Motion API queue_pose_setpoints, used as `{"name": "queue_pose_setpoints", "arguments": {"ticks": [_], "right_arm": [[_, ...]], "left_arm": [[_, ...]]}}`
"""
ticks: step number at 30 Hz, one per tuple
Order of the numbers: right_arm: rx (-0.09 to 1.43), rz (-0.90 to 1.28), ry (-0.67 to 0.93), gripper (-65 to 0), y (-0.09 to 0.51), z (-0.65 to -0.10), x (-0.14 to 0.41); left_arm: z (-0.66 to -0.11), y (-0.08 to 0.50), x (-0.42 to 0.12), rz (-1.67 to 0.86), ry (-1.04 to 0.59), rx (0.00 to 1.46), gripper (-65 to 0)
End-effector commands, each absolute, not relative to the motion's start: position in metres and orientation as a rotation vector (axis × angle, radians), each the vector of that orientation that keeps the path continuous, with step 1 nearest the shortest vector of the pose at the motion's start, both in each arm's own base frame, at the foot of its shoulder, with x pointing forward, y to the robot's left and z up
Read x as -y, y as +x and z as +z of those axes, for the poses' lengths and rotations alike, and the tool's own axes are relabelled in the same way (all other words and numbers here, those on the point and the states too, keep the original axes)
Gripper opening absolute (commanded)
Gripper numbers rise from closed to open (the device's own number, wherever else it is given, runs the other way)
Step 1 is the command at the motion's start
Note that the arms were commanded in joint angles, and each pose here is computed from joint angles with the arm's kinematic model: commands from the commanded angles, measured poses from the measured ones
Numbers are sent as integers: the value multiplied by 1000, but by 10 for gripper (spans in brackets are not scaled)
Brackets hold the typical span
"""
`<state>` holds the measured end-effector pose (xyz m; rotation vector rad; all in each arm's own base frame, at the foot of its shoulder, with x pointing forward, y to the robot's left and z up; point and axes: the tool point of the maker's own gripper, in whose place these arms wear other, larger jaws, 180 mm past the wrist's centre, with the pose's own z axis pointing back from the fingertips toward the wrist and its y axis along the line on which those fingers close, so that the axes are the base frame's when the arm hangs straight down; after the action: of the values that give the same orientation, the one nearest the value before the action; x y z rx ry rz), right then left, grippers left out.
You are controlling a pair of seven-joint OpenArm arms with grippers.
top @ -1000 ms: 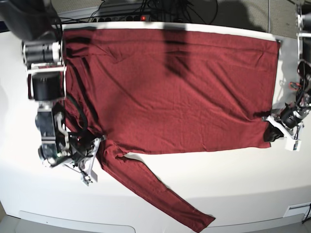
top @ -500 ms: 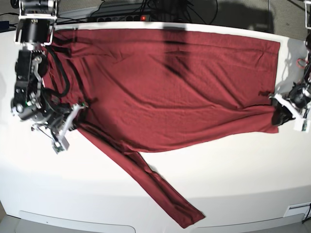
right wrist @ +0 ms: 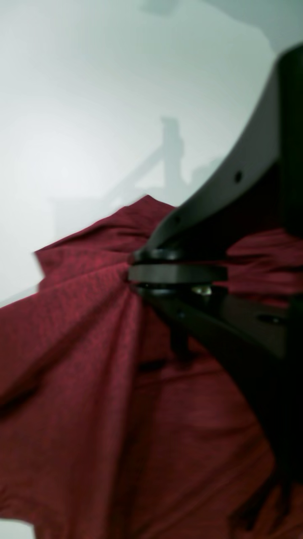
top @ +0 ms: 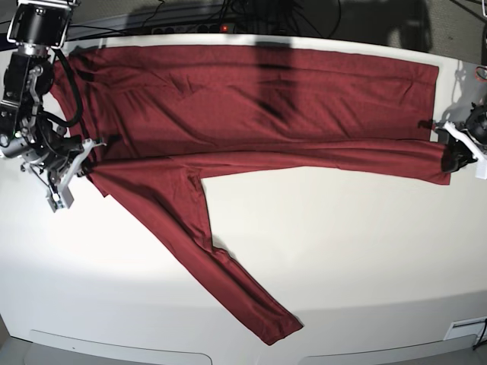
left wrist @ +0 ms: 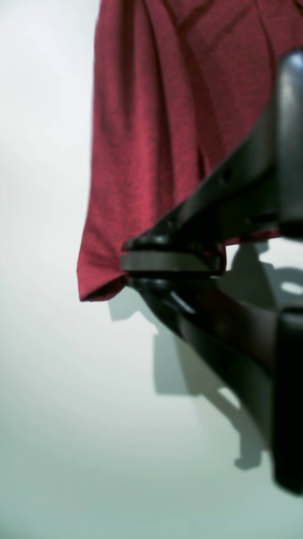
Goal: Fold the T-shirt properly
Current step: 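Grasp the hem with both grippers and fold it onto the shoulders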
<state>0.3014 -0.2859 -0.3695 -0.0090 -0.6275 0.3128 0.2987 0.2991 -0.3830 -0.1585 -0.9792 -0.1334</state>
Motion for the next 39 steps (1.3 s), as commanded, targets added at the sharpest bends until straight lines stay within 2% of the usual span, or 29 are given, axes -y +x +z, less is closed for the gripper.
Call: {"name": "queue_pose_setpoints", "arguments": {"ticks": [1, 15, 18, 22, 23, 25, 27, 31, 39], "right_arm": [[667, 322, -40, -650, 307, -354, 297], [637, 220, -70, -650, 273, -345, 348], [650, 222, -24, -650, 272, -346, 339], [747, 194, 109, -650, 286, -334, 315], [781, 188, 135, -597, 292, -329, 310], [824, 185, 170, -439, 303, -322, 301], [850, 199, 180, -339, 314, -315, 293], [839, 249, 194, -329, 333, -316, 273], [608, 405, 137, -329, 335, -368, 240]], "left_arm": [[-364, 309, -306, -145, -145, 1034, -650], [-383, 291, -305, -155, -148, 932, -650], [-382, 291, -304, -155, -154, 947, -650], [-375, 297, -304, -153, -157, 990, -650], [-374, 298, -303, -152, -157, 996, -650], [-374, 298, -302, -151, -160, 999, -650], [-375, 299, -300, -145, -166, 1003, -650], [-376, 299, -292, -127, -187, 1024, -650], [-387, 296, -282, -155, -166, 1011, -650]]}}
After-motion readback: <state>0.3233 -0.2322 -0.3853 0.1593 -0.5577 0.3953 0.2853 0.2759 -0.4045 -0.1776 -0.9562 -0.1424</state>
